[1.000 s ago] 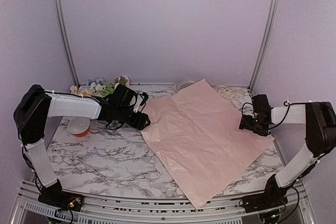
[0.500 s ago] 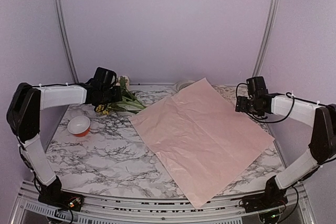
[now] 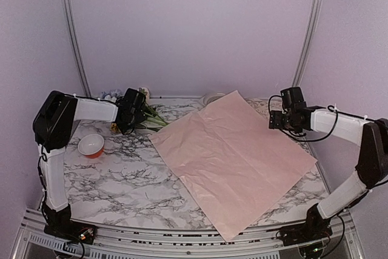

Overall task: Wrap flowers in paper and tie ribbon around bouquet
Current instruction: Pick up the fake flower from the center of the board.

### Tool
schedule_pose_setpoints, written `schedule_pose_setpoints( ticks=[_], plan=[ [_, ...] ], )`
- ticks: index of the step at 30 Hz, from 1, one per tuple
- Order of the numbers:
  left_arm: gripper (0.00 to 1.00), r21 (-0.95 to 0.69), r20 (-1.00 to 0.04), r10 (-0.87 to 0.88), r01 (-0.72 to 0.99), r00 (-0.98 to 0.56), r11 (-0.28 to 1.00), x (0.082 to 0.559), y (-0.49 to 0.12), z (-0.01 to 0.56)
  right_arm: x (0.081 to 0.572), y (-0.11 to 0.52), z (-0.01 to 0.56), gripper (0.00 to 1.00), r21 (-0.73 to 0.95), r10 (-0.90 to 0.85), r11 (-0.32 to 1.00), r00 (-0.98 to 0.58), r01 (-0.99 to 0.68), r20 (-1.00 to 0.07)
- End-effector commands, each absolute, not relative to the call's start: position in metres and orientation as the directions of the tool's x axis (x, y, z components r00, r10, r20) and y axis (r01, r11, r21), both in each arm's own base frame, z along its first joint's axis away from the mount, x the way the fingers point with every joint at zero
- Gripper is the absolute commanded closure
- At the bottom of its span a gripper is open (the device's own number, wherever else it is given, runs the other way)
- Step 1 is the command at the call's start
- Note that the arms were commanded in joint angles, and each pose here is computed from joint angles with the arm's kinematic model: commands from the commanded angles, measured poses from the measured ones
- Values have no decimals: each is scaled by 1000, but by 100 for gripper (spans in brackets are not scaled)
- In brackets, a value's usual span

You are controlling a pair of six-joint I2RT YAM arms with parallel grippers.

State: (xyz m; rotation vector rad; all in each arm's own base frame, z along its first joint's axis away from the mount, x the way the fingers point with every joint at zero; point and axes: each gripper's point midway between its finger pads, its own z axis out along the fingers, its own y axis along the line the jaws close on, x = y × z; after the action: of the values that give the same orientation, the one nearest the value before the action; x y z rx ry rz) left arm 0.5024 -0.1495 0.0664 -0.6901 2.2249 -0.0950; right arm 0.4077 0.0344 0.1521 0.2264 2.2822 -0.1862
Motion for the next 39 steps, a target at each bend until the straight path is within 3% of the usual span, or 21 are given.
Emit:
schedule_pose_setpoints(
  ticks=[1,5,10,20,23,27,28,34,39],
  plan=[
    [16,-260,-671,-540,-520,-509,814,510,-142,55,409,36,146,12,-78,87,973,-663,216,-743],
    [1,-210,-678,-517,-536,-523,818,515,-140,46,408,36,146,12,-78,86,974,-663,213,-743],
    [3,-173,-673,-507,-552,-539,816,515,-139,34,407,37,145,12,-69,89,976,-661,208,-745],
    [28,-69,-665,-458,-563,-589,824,501,-127,15,408,39,148,12,-57,92,978,-657,202,-748],
    [51,-51,-667,-452,-569,-593,821,496,-121,14,408,41,150,12,-47,96,979,-654,197,-751],
    [89,-44,-677,-454,-584,-579,811,488,-113,20,406,40,151,12,-48,94,979,-650,197,-754],
    [95,-44,-681,-455,-588,-573,807,486,-111,23,405,39,151,12,-49,93,979,-650,197,-754],
    [100,-158,-750,-510,-634,-421,757,475,-96,73,404,39,157,12,-48,92,979,-644,196,-760],
    [100,-208,-865,-421,-569,-273,796,473,-94,150,402,44,164,12,-23,89,986,-635,167,-767]
  ],
)
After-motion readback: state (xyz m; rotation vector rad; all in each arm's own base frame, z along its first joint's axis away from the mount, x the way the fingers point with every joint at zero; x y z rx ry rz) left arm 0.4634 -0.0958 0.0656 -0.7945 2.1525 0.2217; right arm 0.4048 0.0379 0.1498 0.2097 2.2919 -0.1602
